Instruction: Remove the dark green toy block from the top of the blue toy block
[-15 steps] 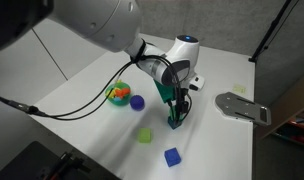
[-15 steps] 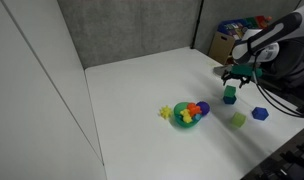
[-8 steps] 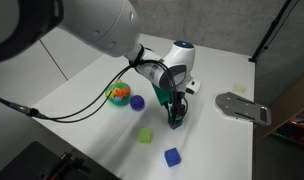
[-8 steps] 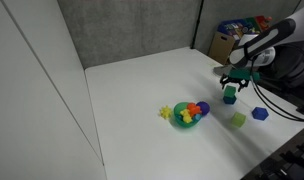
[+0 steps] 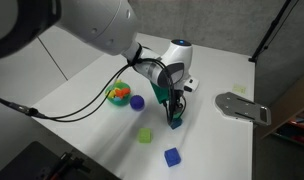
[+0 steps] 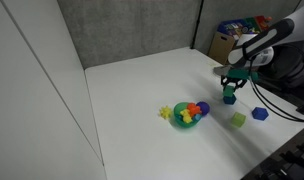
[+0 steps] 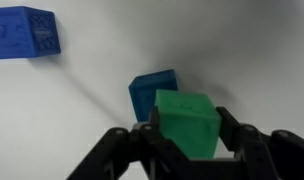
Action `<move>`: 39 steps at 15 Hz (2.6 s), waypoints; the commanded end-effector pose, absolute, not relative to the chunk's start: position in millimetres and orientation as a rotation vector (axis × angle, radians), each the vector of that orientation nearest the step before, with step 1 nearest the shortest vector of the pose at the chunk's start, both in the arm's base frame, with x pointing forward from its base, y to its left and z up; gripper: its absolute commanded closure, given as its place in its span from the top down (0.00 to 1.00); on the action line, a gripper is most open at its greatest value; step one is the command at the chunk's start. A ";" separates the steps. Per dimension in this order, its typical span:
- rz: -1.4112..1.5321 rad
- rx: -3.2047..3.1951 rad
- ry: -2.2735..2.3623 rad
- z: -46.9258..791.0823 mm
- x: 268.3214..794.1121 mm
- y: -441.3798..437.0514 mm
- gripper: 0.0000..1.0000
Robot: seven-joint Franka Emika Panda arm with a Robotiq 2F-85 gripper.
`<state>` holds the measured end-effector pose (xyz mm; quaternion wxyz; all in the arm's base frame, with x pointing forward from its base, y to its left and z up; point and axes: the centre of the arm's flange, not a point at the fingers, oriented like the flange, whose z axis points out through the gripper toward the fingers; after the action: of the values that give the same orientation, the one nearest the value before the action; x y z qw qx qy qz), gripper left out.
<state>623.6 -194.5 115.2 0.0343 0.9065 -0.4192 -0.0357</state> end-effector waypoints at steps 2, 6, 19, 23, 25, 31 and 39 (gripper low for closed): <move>-0.053 2.822 -1.232 153.0 633.9 -159.2 0.33; -0.005 2.848 -1.134 162.2 650.7 -118.7 0.33; -0.021 2.846 -1.065 105.9 642.2 -78.4 0.33; -0.026 2.856 -1.052 107.4 641.1 -74.1 0.33; -0.050 2.868 -1.028 104.9 641.2 -69.6 0.33; -0.188 2.941 -0.698 111.9 638.1 -59.4 0.33; -0.271 2.924 -0.174 150.7 631.1 -76.7 0.33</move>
<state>639.0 -72.5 130.4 0.0966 0.9859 -0.1116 -0.0792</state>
